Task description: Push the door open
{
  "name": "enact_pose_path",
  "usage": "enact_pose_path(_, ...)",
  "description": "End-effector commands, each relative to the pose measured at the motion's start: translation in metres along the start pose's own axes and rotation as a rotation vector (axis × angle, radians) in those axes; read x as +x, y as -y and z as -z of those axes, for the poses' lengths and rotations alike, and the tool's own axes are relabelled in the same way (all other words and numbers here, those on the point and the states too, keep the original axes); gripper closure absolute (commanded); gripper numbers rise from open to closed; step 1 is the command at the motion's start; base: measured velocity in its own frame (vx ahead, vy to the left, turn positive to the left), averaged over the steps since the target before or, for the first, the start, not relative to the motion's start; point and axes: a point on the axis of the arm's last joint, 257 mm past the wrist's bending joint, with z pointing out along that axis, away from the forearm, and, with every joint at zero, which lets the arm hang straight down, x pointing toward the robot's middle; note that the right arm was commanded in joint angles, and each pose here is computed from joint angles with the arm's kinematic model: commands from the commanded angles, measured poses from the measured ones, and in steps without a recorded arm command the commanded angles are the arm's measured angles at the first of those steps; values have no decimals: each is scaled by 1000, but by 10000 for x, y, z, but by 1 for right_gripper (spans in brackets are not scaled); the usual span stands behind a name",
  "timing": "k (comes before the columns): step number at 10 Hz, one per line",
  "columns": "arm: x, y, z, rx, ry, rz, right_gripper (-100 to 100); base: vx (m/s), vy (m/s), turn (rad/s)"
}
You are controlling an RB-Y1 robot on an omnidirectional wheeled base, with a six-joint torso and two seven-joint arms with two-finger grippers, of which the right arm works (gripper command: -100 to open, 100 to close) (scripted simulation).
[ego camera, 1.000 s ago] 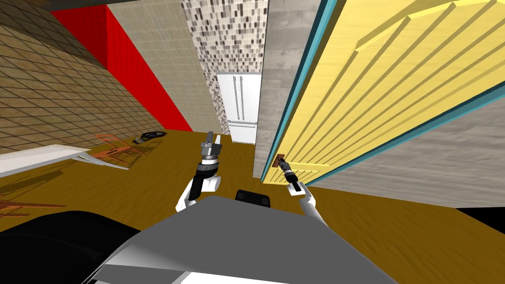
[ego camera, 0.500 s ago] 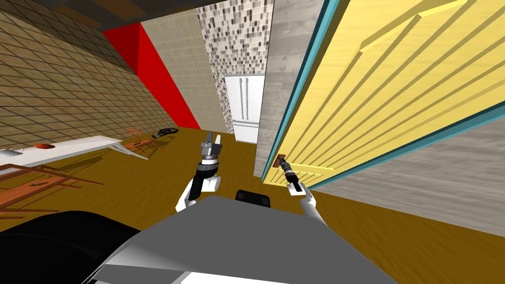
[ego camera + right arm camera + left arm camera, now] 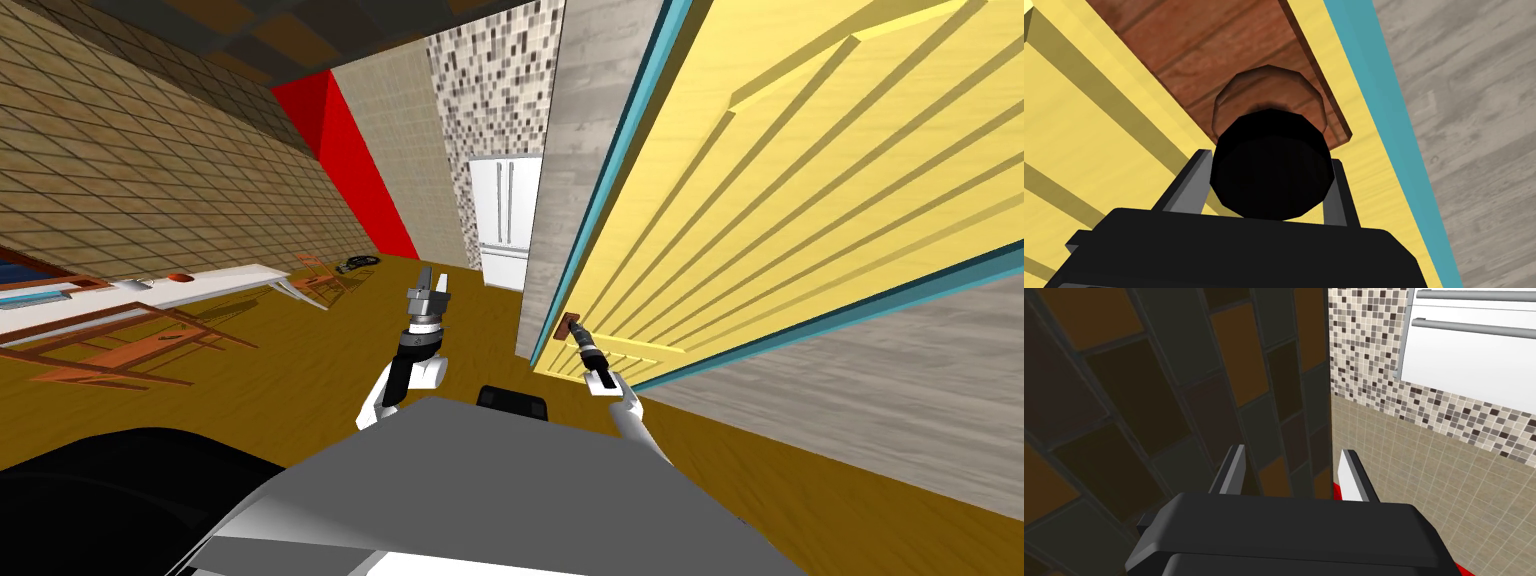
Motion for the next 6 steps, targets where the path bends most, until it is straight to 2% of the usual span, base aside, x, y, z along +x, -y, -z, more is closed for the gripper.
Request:
enact_pose_path(1, -133, 138, 42, 30, 21, -49, 100, -67, -70, 129)
enact_pose_path(3, -184, 191, 59, 41, 38, -116, 100, -91, -100, 108)
enact_pose_path(4, -172, 191, 83, 37, 27, -36, -100, -65, 16, -13)
enact_pose_path(6, -192, 241, 133, 40, 21, 25, -100, -15, 143, -92)
